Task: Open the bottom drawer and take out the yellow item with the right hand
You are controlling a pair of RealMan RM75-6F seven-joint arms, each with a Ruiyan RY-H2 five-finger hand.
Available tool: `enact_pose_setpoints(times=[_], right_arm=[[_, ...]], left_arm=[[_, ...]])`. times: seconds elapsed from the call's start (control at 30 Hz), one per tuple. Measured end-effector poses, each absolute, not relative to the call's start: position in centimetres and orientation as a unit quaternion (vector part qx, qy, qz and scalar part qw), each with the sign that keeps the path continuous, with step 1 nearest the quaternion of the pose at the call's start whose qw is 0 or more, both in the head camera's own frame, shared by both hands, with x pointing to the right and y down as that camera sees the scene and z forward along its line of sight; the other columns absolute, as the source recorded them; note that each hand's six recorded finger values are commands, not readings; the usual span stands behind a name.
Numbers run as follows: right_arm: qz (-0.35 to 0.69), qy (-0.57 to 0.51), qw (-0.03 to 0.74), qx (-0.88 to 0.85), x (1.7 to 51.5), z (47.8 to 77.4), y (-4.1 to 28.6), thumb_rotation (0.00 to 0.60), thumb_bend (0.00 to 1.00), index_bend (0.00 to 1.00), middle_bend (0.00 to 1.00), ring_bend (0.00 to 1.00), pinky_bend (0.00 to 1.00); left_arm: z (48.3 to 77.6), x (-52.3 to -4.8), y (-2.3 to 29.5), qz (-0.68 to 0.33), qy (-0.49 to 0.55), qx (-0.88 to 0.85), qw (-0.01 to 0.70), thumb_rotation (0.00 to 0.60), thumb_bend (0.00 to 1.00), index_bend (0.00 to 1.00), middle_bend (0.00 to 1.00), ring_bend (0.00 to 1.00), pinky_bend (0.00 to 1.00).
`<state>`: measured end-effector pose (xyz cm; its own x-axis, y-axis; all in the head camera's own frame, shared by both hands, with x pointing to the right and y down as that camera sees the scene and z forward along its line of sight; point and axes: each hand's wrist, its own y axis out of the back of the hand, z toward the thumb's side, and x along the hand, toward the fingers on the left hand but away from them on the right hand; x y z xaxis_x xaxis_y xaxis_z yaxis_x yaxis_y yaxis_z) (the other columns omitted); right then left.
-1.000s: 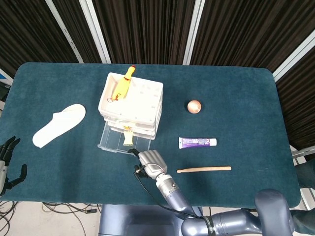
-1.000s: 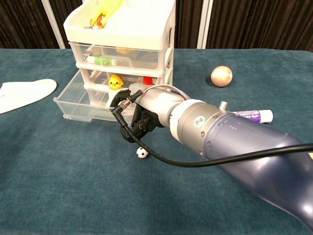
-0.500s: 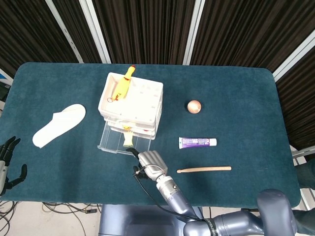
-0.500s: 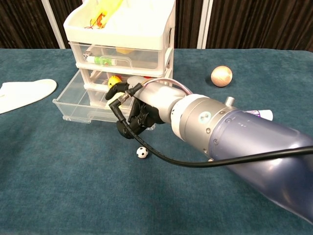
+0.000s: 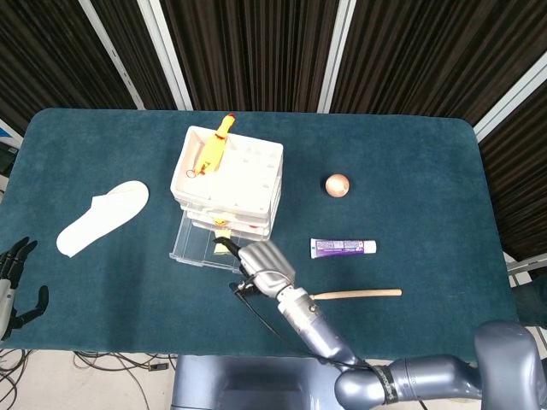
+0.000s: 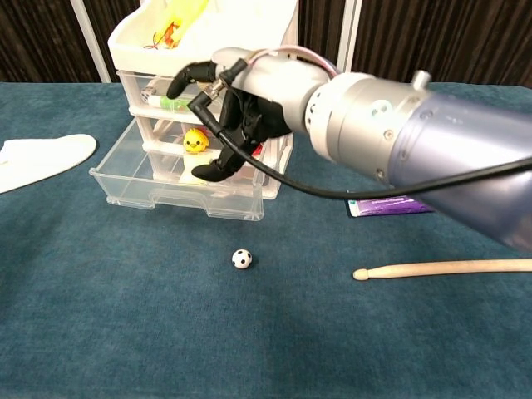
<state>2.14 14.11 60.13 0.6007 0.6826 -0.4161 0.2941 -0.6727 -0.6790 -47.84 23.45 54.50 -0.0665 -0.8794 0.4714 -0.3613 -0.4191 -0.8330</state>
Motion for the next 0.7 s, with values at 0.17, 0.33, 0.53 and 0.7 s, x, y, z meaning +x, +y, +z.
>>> enact_pose_setpoints(times=[0.17,0.33,0.53,0.7], right_arm=[[0.334,-0.235,0.410,-0.816,0.9,59.4,12.4,0.600,0.26,0.18,1.00,1.00,1.00],[0.331,-0.176,0.485,-0.790,-0.7,59.6,11.5,0.600,0.26,0.20,1.00,1.00,1.00],[0.333,-0.152,0.523,-0.769,-2.2,60.5,10.5,0.600,0.26,0.21,1.00,1.00,1.00],[0.341,-0.135,0.553,-0.749,-2.9,61.6,9.7,0.600,0.26,0.22,1.00,1.00,1.00]], left_arm=[[54.5,-47.9,23.4,-0.548,0.485,-0.640,0.236,0.600,0.51,0.02,0.00,0.00,0.00],[54.5,-47.9,23.4,-0.549,0.484,-0.640,0.234,0.600,0.51,0.02,0.00,0.00,0.00],[54.5,-48.0,23.4,-0.548,0.486,-0.640,0.232,0.600,0.51,0.02,0.00,0.00,0.00],[54.5,-48.1,23.4,-0.549,0.487,-0.640,0.229,0.600,0.51,0.02,0.00,0.00,0.00]])
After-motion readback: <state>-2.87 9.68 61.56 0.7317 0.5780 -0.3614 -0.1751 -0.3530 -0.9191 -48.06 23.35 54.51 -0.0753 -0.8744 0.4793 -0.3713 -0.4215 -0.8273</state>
